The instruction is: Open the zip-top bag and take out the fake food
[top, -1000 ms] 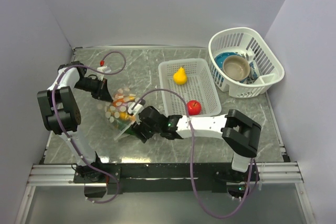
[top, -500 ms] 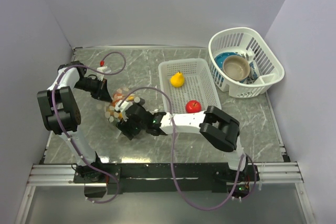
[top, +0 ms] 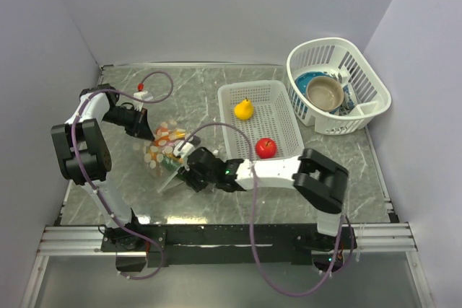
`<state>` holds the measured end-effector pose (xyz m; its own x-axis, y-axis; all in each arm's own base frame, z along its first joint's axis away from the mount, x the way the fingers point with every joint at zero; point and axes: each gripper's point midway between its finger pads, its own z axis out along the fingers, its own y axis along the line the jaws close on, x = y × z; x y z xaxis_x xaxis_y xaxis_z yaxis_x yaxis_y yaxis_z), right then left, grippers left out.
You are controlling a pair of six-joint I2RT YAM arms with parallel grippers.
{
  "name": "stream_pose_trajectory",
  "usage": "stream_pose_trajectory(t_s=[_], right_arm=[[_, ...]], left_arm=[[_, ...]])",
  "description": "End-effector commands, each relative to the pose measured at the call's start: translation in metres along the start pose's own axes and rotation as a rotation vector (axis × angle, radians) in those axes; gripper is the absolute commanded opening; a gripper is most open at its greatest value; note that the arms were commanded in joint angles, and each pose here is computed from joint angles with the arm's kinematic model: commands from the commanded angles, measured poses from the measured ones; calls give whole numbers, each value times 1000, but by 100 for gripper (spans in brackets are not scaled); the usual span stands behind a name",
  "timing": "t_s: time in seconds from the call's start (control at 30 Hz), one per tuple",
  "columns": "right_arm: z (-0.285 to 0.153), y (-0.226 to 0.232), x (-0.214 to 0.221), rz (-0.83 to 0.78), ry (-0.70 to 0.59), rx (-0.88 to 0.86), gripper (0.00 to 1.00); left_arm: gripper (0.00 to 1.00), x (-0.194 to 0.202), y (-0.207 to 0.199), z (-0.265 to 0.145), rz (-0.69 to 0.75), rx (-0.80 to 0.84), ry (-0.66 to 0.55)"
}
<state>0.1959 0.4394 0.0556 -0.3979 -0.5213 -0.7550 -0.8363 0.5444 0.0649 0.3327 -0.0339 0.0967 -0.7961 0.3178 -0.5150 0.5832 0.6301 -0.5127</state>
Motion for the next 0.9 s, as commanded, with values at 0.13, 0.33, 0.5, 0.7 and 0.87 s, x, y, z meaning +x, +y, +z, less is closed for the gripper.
stream_pose_trajectory(t_s=[0.13, 0.33, 0.5, 0.7, 0.87], right_arm=[[-74, -25, -16, 76, -83, 106, 9], [-109, -44, 22, 128, -3, 171, 7], [-139, -50, 29, 221, -28, 198, 4], [-181, -89, -9, 317, -235, 352, 0], [-189, -180, -40, 490, -344, 563, 0]], left_arm=[[1, -14, 8, -2, 13, -28, -24], [1, -21, 12, -2, 1, -36, -37], [1, -18, 17, 2, -9, -42, -33], [1, -15, 14, 5, -7, -31, -21], [1, -16, 12, 5, -13, -34, -30]])
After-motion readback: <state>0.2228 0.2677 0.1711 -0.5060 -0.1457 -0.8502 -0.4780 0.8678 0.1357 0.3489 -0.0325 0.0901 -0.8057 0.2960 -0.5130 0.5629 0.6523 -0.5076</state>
